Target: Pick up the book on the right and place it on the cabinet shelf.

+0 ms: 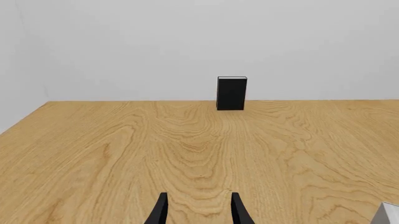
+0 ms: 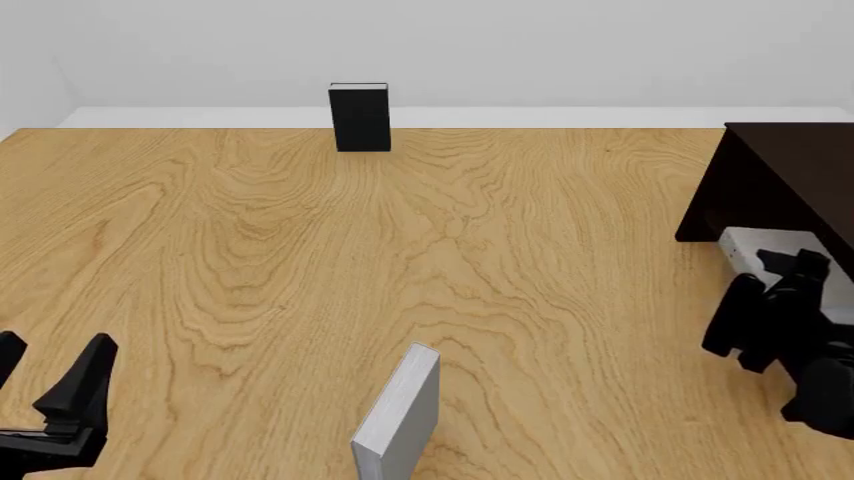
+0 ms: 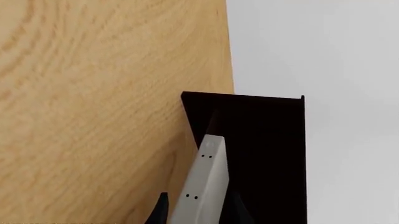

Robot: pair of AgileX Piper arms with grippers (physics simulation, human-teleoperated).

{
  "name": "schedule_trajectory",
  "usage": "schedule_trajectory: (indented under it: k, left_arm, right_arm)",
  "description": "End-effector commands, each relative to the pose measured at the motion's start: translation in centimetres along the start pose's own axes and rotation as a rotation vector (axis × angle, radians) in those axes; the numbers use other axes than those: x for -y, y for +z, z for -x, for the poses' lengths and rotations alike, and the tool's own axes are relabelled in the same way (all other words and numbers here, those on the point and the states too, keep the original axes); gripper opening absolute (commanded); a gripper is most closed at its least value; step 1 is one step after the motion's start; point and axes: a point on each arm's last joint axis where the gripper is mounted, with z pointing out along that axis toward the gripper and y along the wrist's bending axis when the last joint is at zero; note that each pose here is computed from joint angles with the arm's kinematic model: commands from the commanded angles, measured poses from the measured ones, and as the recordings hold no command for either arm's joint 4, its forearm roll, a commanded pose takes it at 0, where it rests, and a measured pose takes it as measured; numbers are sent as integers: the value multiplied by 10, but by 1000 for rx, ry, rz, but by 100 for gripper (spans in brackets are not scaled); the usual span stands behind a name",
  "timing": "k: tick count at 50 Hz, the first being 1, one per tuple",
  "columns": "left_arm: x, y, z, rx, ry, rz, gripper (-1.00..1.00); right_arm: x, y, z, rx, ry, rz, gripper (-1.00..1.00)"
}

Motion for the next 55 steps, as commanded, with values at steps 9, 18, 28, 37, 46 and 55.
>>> schedule_trajectory:
  k: [9,18,28,37,46,55]
  left_arm:
    - [0,1,0,0,1,-1,100]
    - [0,0,0,1,-1,0,100]
    - [0,1,0,1,0,-1,100]
    - [0,0,0,0,-2,0,100]
    - [0,0,0,0,-1,0,100]
    - [0,0,0,-1,-2,1,100]
  right_arm:
    - [-4,0,-15,-49,2,20,100]
    - [-5,0,-18,-60,8,26,100]
    - [-3,1,-19,-64,4,21,100]
    - [-4,1,-12,-41,7,27,100]
    - [-1,-2,5,22,-11,31,100]
    - [3,-4,14,54,-24,27,100]
